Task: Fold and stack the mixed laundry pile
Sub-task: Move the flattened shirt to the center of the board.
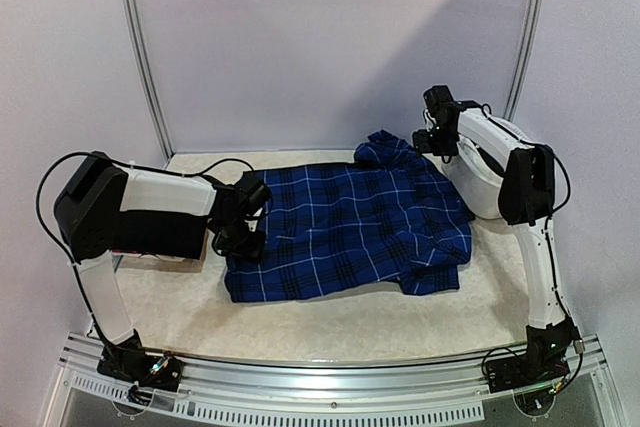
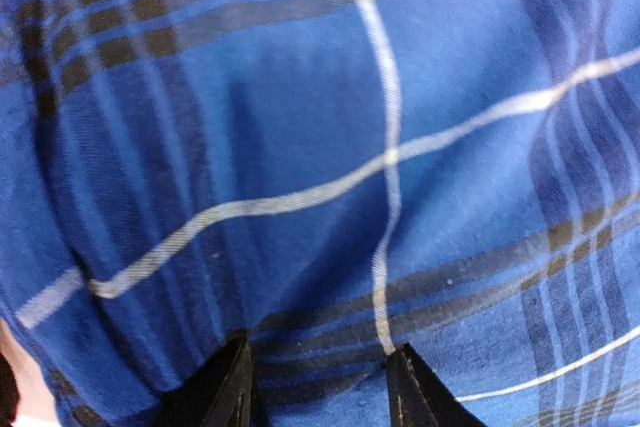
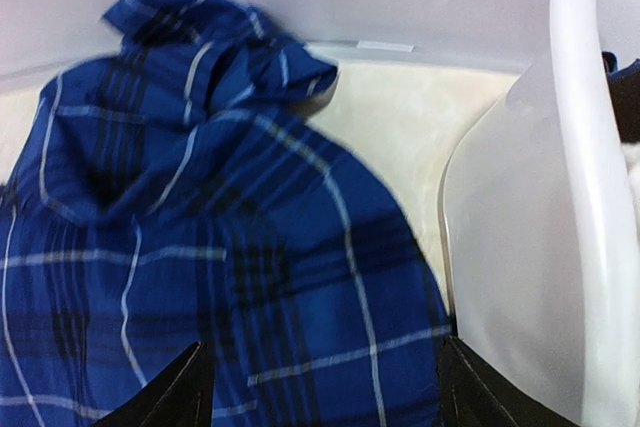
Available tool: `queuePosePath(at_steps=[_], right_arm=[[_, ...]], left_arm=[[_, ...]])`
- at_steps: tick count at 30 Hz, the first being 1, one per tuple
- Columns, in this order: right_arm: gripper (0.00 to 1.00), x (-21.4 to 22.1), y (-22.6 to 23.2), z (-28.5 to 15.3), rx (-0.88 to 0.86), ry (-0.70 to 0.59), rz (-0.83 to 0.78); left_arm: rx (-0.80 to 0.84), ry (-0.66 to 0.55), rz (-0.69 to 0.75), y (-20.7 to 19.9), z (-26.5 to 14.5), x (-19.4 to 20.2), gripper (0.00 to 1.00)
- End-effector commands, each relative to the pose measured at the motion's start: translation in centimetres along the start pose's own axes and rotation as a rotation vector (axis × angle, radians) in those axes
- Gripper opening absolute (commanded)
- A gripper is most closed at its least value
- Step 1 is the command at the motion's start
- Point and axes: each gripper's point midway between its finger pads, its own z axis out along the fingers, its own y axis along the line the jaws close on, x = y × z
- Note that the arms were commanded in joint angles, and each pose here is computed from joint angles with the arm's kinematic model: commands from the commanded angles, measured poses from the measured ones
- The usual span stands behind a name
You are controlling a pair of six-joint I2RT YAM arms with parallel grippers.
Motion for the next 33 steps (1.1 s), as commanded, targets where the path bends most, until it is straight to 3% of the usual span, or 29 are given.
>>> queuePosePath(at_steps=[1,12,16,21,28,33], right_arm=[[0.78,-0.4,-10.4,3.2,0.269,-0.018,0.109],[0.79,-5.2,-10.0,1.2,0.240,-0.184,0.142],[0.80,-6.1,-9.2,-1.7,0.179,-0.193,0.149],[0.83,-5.9,-4.9,-6.6,-0.004,-0.204,0.079],[0.88,-1.3,-1.1,-12.4,-0.179,-0.117,0.091],[0.91,4.9,1.4,-15.3,-0.282,-0.007,0.079]], left_arm=[[-0.206,0.249,-0.009,6.3,2.9,5.7,0.45],[-0.285,0.245,-0.030,9.3,0.3,4.6,0.46],[-0.221,0.165,-0.046,8.4,-1.7,2.9,0.49],[-0.163,0.052,-0.062,7.3,-5.3,1.0,0.54],[-0.107,-0.052,-0.019,5.0,-9.3,-0.7,0.65],[-0.055,-0.147,0.061,2.3,-12.0,-1.2,0.68]])
